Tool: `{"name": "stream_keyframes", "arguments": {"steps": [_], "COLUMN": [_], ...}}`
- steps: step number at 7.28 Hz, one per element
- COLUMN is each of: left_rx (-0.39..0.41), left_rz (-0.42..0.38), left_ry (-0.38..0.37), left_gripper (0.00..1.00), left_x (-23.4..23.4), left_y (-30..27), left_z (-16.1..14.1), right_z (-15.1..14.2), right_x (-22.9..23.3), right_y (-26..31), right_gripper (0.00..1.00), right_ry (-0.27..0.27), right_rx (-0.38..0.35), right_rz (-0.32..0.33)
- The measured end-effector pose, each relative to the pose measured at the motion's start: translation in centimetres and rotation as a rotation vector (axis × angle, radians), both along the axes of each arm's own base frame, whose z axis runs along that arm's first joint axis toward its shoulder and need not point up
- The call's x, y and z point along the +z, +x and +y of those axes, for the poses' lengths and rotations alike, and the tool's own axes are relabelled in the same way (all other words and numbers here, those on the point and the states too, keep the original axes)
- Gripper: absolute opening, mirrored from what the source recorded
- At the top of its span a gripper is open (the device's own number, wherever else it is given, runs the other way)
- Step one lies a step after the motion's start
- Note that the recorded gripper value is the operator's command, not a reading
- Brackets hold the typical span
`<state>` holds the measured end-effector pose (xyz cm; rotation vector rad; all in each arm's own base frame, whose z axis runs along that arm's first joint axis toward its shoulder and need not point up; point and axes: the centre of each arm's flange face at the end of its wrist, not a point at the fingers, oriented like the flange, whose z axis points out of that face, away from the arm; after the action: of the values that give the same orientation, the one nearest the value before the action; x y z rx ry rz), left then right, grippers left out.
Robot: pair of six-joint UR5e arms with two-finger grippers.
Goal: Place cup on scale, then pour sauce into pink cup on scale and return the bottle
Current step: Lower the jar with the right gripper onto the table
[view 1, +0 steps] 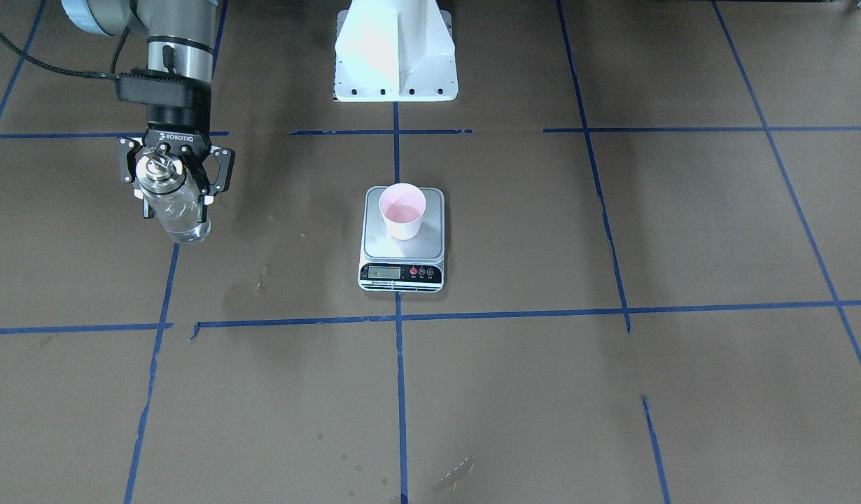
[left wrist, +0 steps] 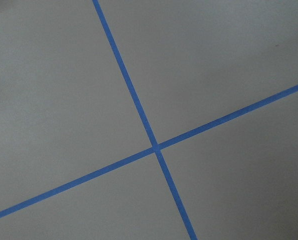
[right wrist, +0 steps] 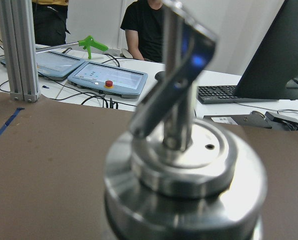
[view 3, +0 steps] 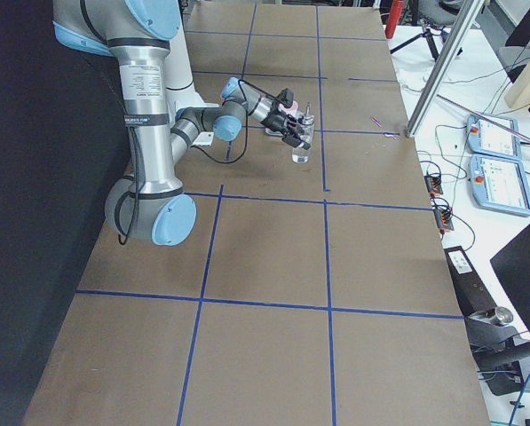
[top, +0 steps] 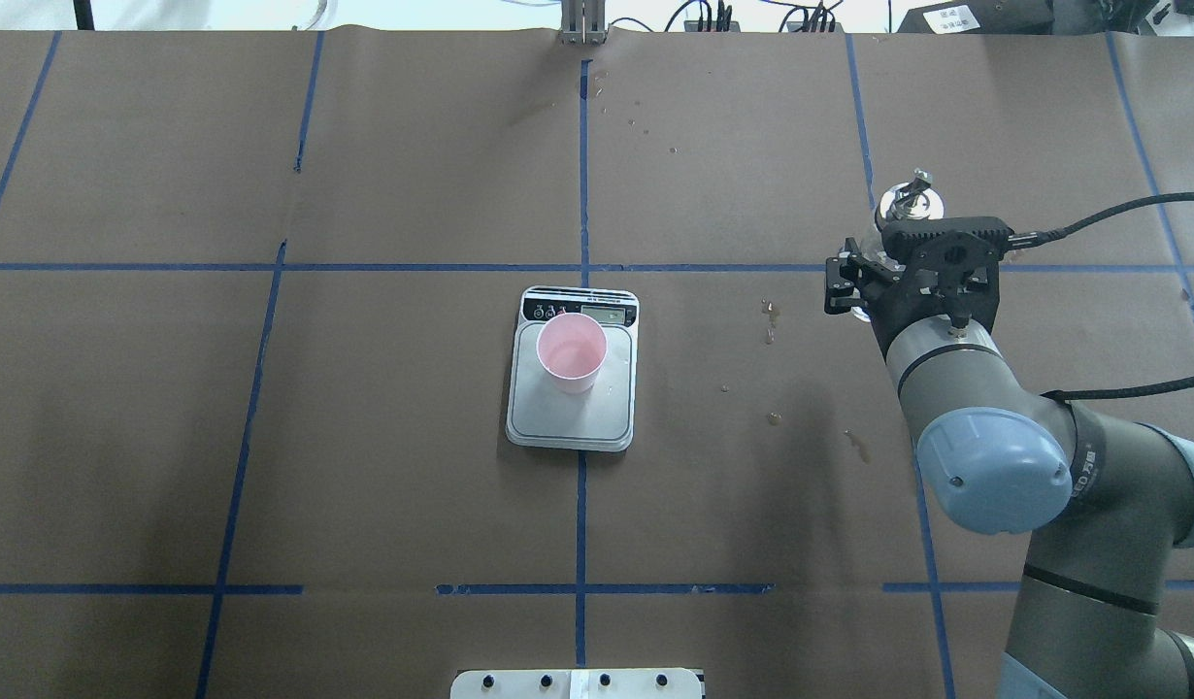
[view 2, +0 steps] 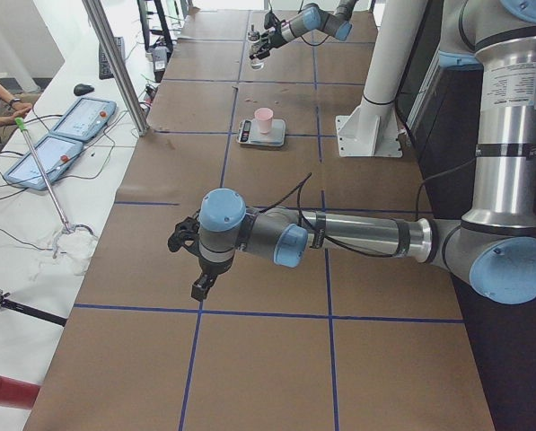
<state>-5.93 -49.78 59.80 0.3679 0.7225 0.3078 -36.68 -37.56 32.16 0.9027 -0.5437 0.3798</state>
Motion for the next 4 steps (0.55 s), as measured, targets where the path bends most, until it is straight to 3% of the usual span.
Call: {"name": "stream_keyframes", "arguments": {"steps": [3,4], "left_rx": [-0.001,-0.001], "left_rz": [-0.001,-0.001], "left_ry": [0.009,0.009], "left_gripper": [1.0,1.0], "left_x": [-0.4,-0.5], "left_y": [0.0,0.0], "left_z": [-0.1,-0.1], "right_z": [-0.6,-1.0], "right_x": [3.2,4.4], "right_y": [0.4,0.1], "right_gripper": [0.0,0.0], "right_ry": [-0.108,-0.126], "right_rx": [0.094,0.113], "right_rz": [-0.113,-0.112]}}
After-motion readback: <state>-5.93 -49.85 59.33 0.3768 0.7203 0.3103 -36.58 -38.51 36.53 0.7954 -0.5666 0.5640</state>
